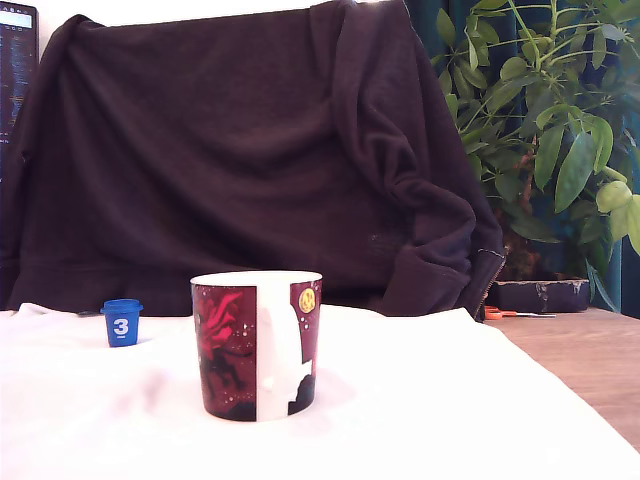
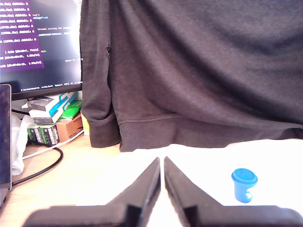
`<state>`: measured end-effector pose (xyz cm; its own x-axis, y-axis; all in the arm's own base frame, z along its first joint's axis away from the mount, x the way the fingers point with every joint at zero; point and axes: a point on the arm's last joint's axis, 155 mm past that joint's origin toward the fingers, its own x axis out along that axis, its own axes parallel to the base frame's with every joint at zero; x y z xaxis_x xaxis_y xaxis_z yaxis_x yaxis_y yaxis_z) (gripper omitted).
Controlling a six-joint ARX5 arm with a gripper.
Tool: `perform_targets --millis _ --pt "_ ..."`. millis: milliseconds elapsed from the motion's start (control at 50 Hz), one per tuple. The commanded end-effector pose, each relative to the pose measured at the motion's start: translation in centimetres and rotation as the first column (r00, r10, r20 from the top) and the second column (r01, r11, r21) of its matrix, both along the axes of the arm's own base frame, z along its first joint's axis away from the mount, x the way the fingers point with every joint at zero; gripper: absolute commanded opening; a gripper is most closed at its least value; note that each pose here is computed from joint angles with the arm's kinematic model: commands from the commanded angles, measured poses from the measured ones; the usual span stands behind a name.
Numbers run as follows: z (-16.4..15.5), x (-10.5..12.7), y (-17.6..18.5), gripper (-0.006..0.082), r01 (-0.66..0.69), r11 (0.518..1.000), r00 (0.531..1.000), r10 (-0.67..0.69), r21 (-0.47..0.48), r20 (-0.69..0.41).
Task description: Pick the blue coffee capsule and place it inside the red coffee cup
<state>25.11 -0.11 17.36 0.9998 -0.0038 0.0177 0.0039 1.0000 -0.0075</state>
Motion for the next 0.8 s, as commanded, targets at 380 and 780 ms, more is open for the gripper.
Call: perform_targets --millis 380,780 --pt "-1.9 -0.9 -6.9 -0.0010 0.330 0.928 0.940 -0.340 -0.176 -0.029" --pt "4.0 -2.6 -9.4 -0.0013 0.507 0.821 0.862 -0.482 -0.262 0.160"
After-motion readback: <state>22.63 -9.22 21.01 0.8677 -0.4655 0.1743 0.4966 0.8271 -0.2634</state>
